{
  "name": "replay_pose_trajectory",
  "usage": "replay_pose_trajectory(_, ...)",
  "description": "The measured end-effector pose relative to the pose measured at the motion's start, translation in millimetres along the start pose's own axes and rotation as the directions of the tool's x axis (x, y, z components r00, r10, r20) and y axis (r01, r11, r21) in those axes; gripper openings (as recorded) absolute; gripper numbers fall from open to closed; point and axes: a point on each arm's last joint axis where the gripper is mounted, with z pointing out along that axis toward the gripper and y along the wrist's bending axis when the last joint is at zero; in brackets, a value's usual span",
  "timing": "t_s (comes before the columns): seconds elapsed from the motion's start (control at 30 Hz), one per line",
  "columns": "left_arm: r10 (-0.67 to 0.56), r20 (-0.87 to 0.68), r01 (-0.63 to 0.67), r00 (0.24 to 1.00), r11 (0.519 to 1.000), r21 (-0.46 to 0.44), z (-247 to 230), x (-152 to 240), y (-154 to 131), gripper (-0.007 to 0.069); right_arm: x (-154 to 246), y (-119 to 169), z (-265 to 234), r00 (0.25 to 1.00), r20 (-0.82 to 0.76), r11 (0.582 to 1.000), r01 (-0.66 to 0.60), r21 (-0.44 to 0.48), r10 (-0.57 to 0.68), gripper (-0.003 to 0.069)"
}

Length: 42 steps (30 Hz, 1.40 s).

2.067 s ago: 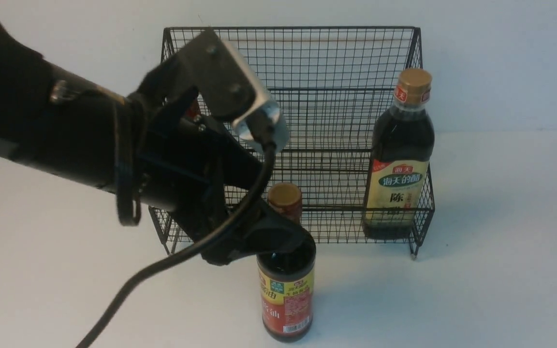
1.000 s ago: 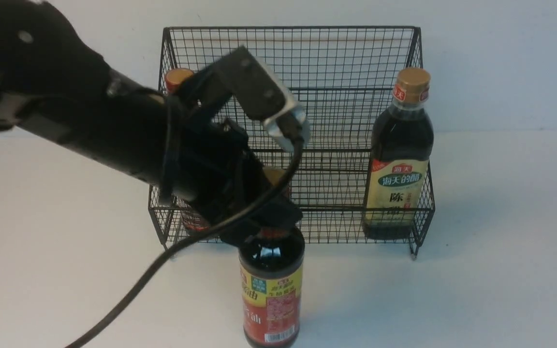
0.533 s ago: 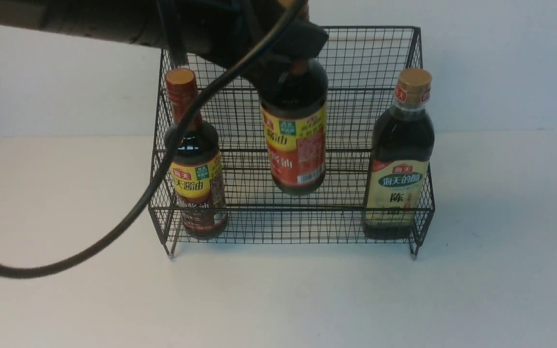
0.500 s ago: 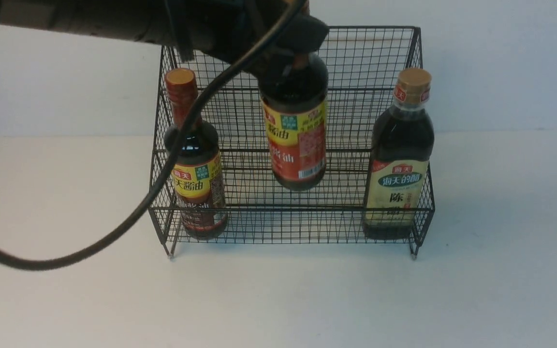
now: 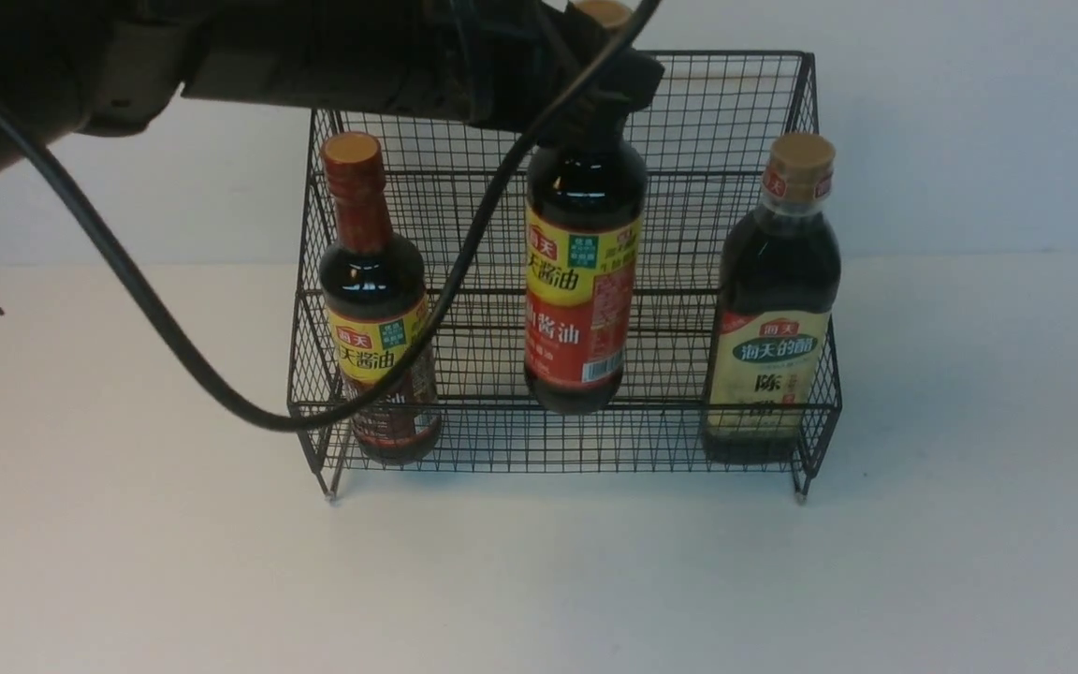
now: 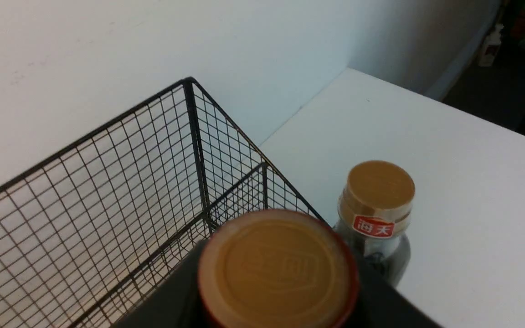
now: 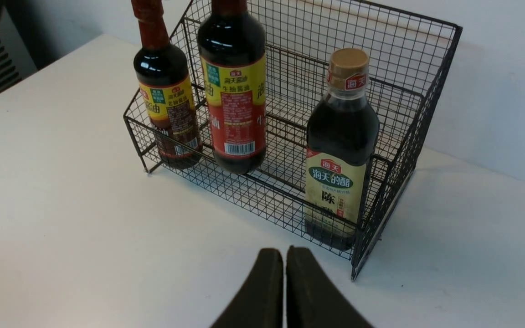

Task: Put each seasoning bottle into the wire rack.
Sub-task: Use the left arm to put the condiment bottle back on the shelf

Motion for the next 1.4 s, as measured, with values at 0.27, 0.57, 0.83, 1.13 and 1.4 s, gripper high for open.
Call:
replay_pose_trajectory(0.27, -0.025, 0.024, 0.026, 0.999, 0.999, -0.044, 12.0, 3.1, 8.6, 0.0268, 2.1, 0.7, 0.0, 1.000, -0.023, 1.000, -0.003, -0.007, 0.002, 0.0002)
replay_pose_trajectory(0.57, 0.025, -0.056, -0.028, 0.998, 0.998, -0.053, 29.3, 26.2, 15.2, 0.0268, 4.1, 1.3, -0.1, 0.999, -0.045, 1.000, -0.003, -0.014, 0.002, 0.0002)
replay_pose_trajectory(0.83, 0.003, -0.086, -0.003, 0.996, 1.000, 0.001, 34.8, 32.7, 12.1, 0.0267, 4.1, 1.3, -0.1, 0.999, -0.045, 1.000, 0.004, -0.014, -0.005, 0.0002)
replay_pose_trajectory(1.13, -0.059, -0.127, 0.067, 0.990, 0.996, 0.061, 45.7, 44.2, 12.6, 0.0267, 4.2, 1.2, -0.1, 0.999, -0.046, 1.000, 0.006, -0.014, -0.006, 0.0002)
replay_pose_trajectory(1.4, -0.059, -0.145, 0.071, 0.988, 0.995, 0.076, 41.7, 45.5, 17.9, 0.0267, 5.0, 1.5, -0.2, 0.998, -0.055, 1.000, 0.007, -0.017, -0.008, 0.0002)
